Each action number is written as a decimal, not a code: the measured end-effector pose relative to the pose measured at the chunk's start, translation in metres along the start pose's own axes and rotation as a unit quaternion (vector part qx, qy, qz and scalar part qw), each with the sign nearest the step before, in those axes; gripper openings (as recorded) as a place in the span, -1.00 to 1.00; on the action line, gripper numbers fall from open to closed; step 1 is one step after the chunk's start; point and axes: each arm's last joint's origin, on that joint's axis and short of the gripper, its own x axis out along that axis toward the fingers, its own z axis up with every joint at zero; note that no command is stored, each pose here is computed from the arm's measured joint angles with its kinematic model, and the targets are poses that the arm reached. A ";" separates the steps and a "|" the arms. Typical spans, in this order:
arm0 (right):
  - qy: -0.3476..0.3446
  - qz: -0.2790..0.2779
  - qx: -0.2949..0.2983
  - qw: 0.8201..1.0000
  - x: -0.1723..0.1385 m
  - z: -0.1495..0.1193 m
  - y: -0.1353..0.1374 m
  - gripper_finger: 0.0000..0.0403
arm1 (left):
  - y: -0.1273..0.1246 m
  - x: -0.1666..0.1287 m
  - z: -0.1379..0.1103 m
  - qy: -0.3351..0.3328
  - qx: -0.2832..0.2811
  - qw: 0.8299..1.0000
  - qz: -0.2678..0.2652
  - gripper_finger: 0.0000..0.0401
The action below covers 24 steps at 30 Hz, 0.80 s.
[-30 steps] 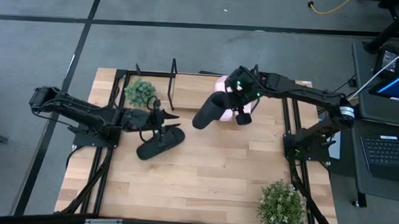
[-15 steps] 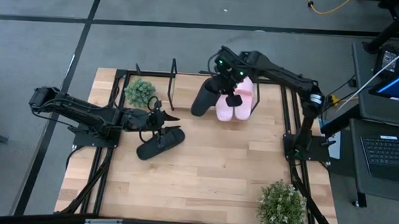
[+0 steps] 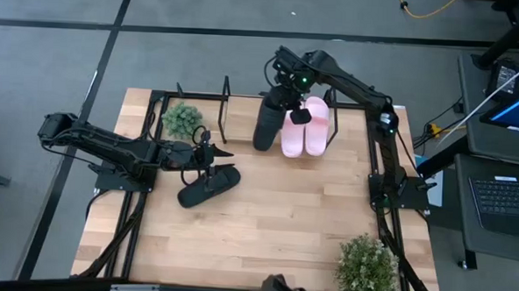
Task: Pick and place slides into the shelf
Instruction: Put the bottom black slides on the shelf
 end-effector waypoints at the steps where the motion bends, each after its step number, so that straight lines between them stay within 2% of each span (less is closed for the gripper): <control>1: 0.001 0.000 -0.001 1.000 0.002 -0.001 -0.004 -1.00 | 0.000 0.000 0.000 0.000 0.000 1.000 0.000 -0.35; 7: 0.006 -0.002 -0.010 1.000 0.012 -0.009 -0.018 -1.00 | 0.000 0.000 0.000 0.000 0.000 1.000 0.000 -0.35; 12: -0.004 -0.033 -0.013 0.999 0.012 -0.011 -0.027 -1.00 | 0.000 0.000 0.000 0.000 0.000 1.000 0.000 -0.35; 24: -0.005 -0.056 -0.040 0.998 0.016 -0.012 -0.035 -1.00 | 0.000 0.000 0.000 0.000 0.000 1.000 0.000 -0.35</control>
